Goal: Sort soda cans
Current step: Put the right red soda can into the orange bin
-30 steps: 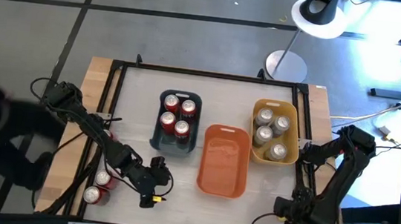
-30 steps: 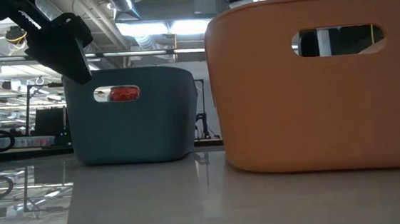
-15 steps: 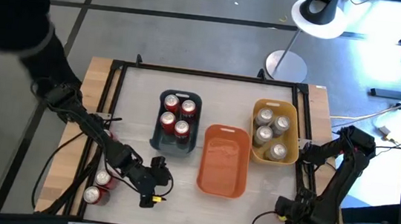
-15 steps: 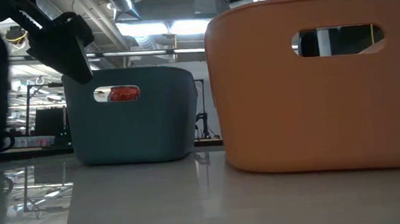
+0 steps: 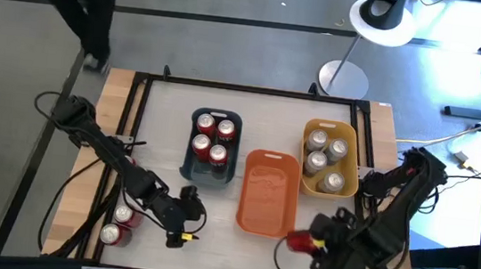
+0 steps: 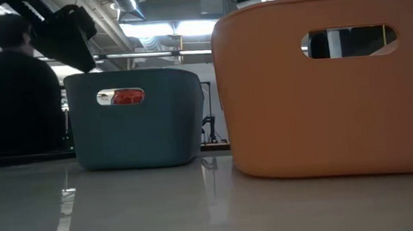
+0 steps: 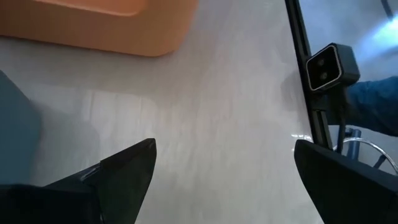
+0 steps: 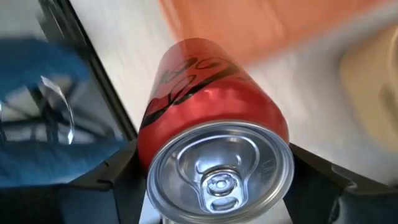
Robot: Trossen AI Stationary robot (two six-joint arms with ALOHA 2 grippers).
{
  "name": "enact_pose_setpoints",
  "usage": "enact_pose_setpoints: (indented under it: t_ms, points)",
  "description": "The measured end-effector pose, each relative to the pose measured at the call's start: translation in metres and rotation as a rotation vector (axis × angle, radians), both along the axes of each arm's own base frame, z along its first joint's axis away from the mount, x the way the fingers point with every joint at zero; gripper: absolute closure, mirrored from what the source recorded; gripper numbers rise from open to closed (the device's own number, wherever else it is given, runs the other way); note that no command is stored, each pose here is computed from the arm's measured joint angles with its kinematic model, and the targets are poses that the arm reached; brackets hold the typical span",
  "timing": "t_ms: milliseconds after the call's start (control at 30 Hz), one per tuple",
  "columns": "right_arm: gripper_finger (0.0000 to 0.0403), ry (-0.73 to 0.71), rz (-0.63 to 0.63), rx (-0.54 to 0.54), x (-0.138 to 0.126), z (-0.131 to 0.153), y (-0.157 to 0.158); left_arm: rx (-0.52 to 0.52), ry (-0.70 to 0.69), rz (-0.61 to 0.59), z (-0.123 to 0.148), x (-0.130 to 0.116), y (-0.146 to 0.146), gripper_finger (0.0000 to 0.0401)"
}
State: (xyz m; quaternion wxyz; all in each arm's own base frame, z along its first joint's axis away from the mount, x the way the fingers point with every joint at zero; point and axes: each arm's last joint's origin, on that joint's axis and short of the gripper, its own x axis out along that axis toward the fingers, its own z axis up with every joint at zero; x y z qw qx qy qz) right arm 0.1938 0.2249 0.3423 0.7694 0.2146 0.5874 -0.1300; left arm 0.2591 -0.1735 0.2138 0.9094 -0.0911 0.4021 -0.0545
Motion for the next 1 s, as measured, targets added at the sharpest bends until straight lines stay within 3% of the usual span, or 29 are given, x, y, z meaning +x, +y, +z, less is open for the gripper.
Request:
enact_pose_setpoints:
  t_ms: [167, 433, 600, 1000]
  points:
    - [0.0124, -0.16, 0.001, -0.066, 0.027, 0.024, -0.024, -0.015, -0.02, 0.001, 0.015, -0.008, 0.006, 0.0033]
    - [0.0124, -0.169, 0.014, -0.263, 0.068, 0.02, -0.08, -0.002, -0.031, 0.023, 0.037, -0.024, 0.02, 0.0033]
    - [0.0124, -0.08, 0.023, -0.35, 0.097, 0.002, -0.12, -0.005, -0.013, 0.081, 0.049, -0.035, 0.036, 0.0033]
    - [0.0124, 0.292, 0.113, -0.221, 0.118, -0.086, -0.18, 0.01, 0.028, 0.183, 0.064, -0.05, 0.07, 0.0033]
